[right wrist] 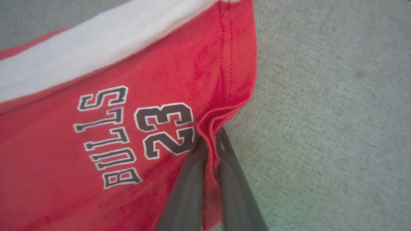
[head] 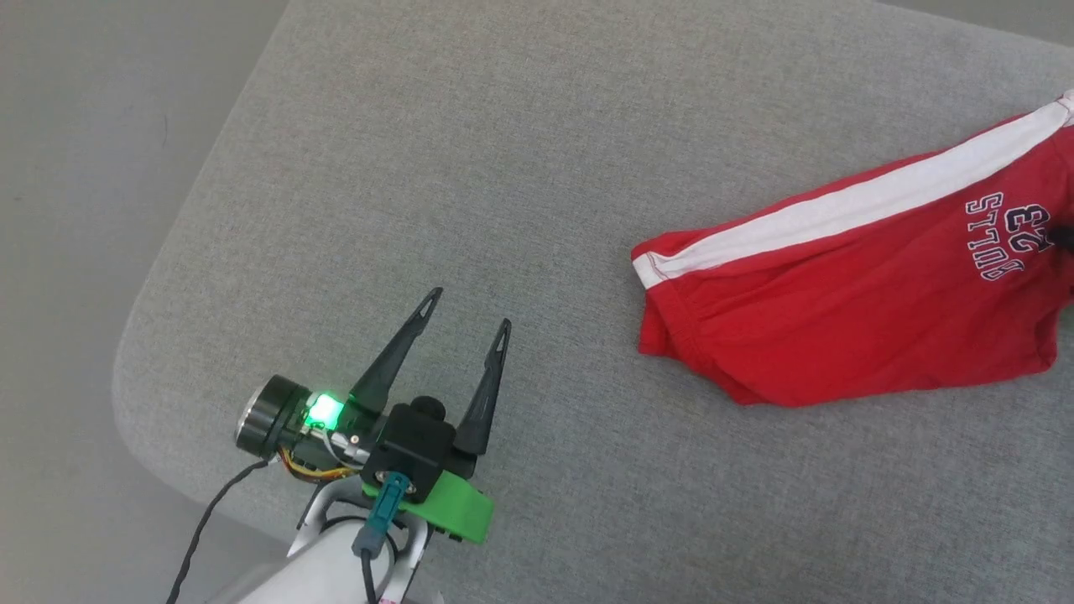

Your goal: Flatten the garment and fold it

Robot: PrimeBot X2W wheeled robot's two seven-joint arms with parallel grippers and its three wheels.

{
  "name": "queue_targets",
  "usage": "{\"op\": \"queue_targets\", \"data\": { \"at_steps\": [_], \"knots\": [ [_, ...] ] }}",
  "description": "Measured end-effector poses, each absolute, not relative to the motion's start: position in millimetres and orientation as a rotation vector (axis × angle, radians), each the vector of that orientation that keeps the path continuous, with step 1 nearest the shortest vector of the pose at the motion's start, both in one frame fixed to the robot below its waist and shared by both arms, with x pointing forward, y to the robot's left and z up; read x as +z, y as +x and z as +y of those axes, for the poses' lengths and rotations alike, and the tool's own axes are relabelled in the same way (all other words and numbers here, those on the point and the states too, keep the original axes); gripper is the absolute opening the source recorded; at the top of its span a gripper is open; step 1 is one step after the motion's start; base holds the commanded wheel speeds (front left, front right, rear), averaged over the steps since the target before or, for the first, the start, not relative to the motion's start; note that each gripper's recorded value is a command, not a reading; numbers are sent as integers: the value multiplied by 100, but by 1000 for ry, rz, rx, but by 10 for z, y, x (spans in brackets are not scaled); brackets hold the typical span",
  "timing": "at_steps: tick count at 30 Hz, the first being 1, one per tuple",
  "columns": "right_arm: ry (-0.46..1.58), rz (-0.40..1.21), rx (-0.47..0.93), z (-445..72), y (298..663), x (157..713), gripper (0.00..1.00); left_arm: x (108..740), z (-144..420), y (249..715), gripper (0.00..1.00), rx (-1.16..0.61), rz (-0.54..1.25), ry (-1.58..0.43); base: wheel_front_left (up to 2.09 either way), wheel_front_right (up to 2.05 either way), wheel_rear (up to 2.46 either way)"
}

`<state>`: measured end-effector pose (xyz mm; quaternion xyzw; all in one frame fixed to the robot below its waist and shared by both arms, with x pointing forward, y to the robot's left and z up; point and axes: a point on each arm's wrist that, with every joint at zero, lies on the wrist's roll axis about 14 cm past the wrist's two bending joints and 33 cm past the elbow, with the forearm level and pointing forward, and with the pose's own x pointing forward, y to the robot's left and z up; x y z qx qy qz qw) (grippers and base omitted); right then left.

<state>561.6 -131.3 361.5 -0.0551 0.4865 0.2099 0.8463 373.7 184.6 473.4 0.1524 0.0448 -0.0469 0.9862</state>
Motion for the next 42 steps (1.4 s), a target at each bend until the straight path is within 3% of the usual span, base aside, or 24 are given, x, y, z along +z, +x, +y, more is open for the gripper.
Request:
{"op": "queue_targets", "data": {
  "at_steps": [14, 30, 35, 42],
  "knots": [
    [-41, 892, 359, -1593, 5472, 3899, 0, 4893, 1783, 3708, 100, -107, 41, 283, 0, 0, 0],
    [130, 850, 3, -2835, 4831, 4013, 0, 5067, 1650, 3633, 100, -134, -3, 248, 0, 0, 0],
    [147, 773, 27, -2720, 4798, 4184, 0, 5101, 1604, 3619, 100, -144, -12, 244, 0, 0, 0],
    [156, 629, 166, -2214, 4894, 4712, 0, 5137, 1610, 3542, 100, -143, -16, 245, 0, 0, 0]
  ]
}}
